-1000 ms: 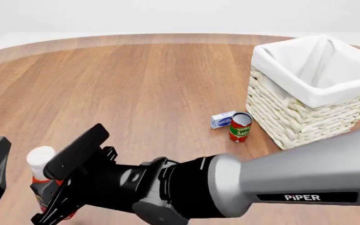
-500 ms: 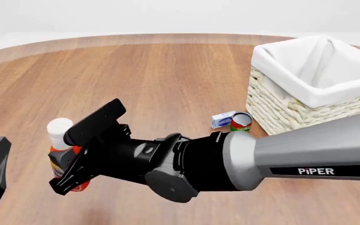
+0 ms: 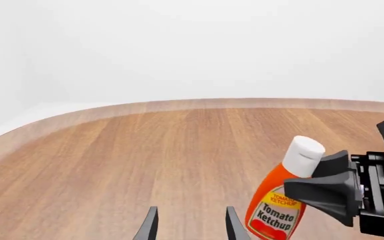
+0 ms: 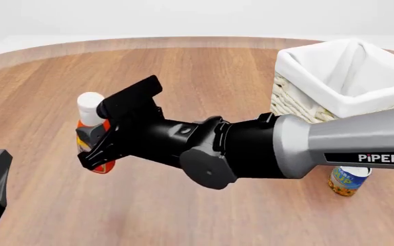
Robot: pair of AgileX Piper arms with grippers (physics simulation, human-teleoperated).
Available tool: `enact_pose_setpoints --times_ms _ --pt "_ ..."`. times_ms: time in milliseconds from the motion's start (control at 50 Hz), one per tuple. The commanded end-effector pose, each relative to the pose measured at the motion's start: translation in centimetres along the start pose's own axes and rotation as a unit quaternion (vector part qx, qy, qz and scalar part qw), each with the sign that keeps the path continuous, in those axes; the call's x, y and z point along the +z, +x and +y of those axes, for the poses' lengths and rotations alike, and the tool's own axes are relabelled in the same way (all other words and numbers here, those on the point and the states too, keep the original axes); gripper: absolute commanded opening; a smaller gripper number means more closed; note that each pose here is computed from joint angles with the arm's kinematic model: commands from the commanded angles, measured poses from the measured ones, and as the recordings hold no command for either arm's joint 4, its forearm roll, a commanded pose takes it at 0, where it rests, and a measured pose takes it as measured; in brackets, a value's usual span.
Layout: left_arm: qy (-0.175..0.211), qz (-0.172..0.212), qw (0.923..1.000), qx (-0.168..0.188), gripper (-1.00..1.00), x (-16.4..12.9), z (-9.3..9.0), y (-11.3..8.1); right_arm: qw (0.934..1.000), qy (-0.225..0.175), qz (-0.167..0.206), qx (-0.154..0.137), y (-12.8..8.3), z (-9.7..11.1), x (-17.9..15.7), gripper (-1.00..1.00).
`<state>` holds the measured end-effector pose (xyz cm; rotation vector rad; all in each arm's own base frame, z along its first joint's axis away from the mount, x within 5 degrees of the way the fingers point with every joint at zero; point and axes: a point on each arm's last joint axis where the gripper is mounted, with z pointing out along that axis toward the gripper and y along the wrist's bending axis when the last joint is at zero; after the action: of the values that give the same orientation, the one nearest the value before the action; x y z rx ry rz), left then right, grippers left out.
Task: Pick up the ketchup, and put it in the basket.
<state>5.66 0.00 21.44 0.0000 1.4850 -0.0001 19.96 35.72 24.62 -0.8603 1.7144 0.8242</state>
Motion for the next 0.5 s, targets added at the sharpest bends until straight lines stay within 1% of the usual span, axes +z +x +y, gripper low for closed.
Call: enact_pose_setpoints --times_ms 20,140,260,320,340,500 --pt "0.0 0.0 1.0 0.0 1.0 0.0 0.0 0.0 0.9998 0.005 -0.017 0.004 -1.5 -0.4 -0.6 -1.0" --pt "0.0 0.0 1.0 0.0 1.0 0.0 0.0 0.0 0.9997 0.008 -0.024 0.004 -2.0 -0.7 -0.7 -1.0" --pt "0.0 0.0 1.0 0.0 1.0 0.0 0.0 0.0 0.9994 0.016 -0.03 0.003 -2.7 -1.3 -1.0 -1.0" --pt "0.0 0.0 1.0 0.0 1.0 0.0 0.0 0.0 0.9992 0.021 -0.034 0.003 -3.1 -1.7 -1.2 -1.0" --pt "0.0 0.0 1.0 0.0 1.0 0.0 0.0 0.0 0.9989 0.027 -0.039 0.004 -3.3 -2.2 -1.4 -1.0" --pt "0.0 0.0 1.0 0.0 1.0 0.0 0.0 0.0 0.9983 0.034 -0.048 0.006 -4.0 -2.8 -2.0 -1.0"
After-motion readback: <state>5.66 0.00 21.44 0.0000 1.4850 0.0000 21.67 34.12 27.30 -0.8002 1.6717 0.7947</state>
